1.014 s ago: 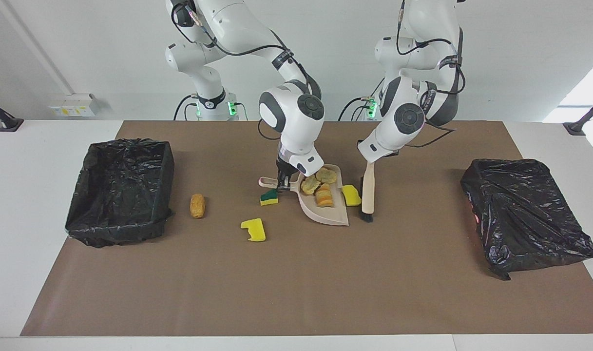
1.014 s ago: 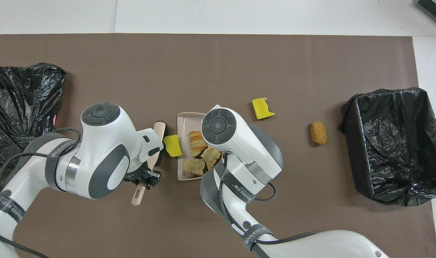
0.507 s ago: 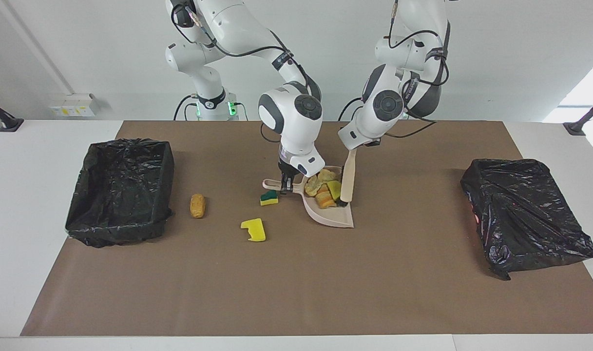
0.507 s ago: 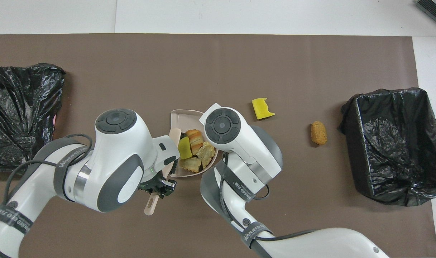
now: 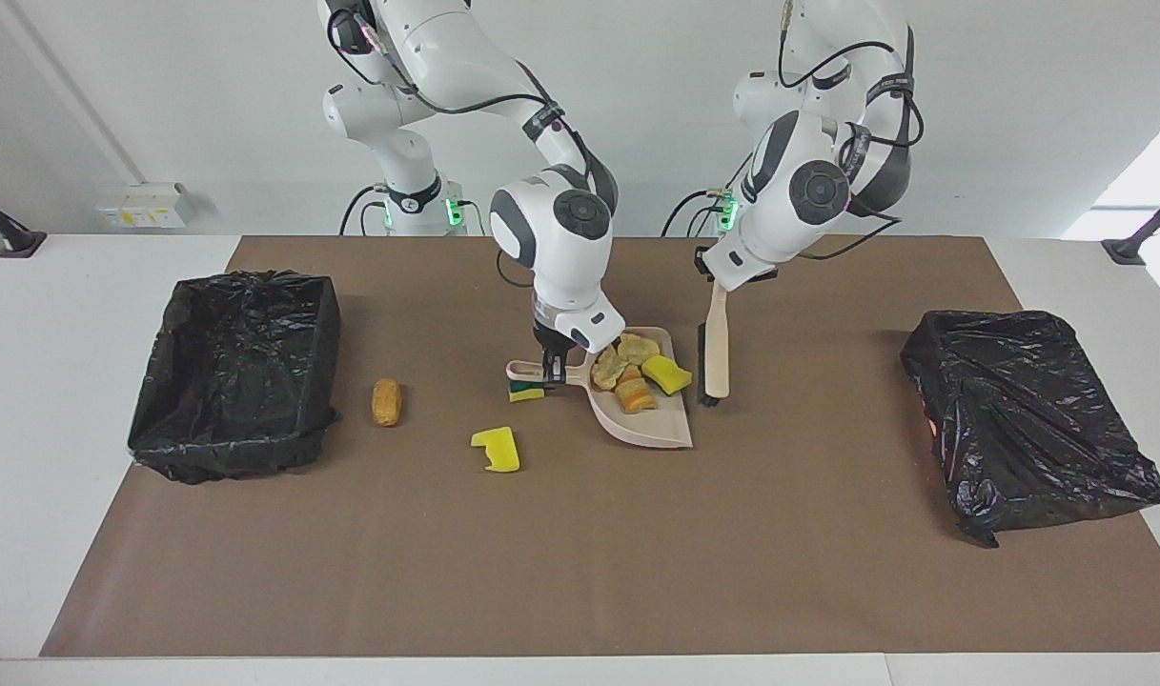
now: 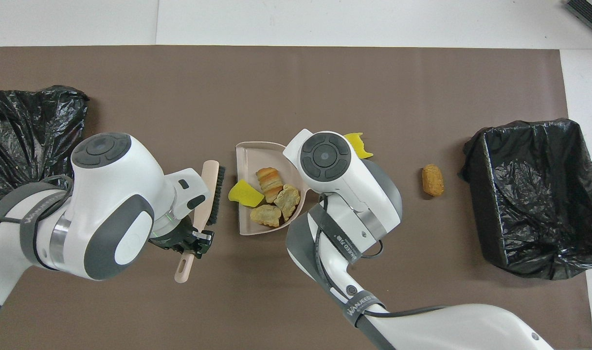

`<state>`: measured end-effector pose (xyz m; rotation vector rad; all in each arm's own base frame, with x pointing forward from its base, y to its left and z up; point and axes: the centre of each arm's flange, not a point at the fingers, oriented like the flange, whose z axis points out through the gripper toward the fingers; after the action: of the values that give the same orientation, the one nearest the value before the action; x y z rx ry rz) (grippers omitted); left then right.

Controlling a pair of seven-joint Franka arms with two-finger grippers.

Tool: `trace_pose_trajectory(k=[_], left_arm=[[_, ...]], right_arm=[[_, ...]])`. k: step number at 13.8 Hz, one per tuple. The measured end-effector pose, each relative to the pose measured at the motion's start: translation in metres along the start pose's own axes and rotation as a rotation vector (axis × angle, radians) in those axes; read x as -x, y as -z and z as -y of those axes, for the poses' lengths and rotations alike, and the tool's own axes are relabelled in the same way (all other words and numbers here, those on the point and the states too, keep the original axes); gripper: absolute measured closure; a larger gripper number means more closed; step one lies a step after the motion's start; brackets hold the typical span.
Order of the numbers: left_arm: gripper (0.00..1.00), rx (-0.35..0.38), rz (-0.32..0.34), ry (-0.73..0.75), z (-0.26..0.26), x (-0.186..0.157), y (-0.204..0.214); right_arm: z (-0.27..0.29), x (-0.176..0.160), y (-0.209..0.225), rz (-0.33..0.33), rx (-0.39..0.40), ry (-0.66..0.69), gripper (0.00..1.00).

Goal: Sweep and dump trash in bin
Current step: 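Carry the loaded dustpan with the right gripper over the farther bag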

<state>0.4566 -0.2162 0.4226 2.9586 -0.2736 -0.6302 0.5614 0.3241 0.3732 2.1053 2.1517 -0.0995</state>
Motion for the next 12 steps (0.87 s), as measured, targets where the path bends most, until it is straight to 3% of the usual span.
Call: trace_pose_trajectory(k=[6, 9, 12], left_arm=[[0.74, 0.013, -0.033, 0.018, 0.008, 0.004, 0.017], [0.74, 0.047, -0.063, 0.08, 0.044, 0.001, 0.048], [0.74, 0.052, -0.057, 0.092, 0.054, 0.008, 0.054]], right_arm=[[-0.01, 0.032, 0.023, -0.005, 0.01, 0.013, 0.68], [-0.025, 0.089, 0.041, -0.017, -0.02, 0.066, 0.68], [-0.038, 0.177, 0.064, -0.013, -0.046, 0.092, 0.68]])
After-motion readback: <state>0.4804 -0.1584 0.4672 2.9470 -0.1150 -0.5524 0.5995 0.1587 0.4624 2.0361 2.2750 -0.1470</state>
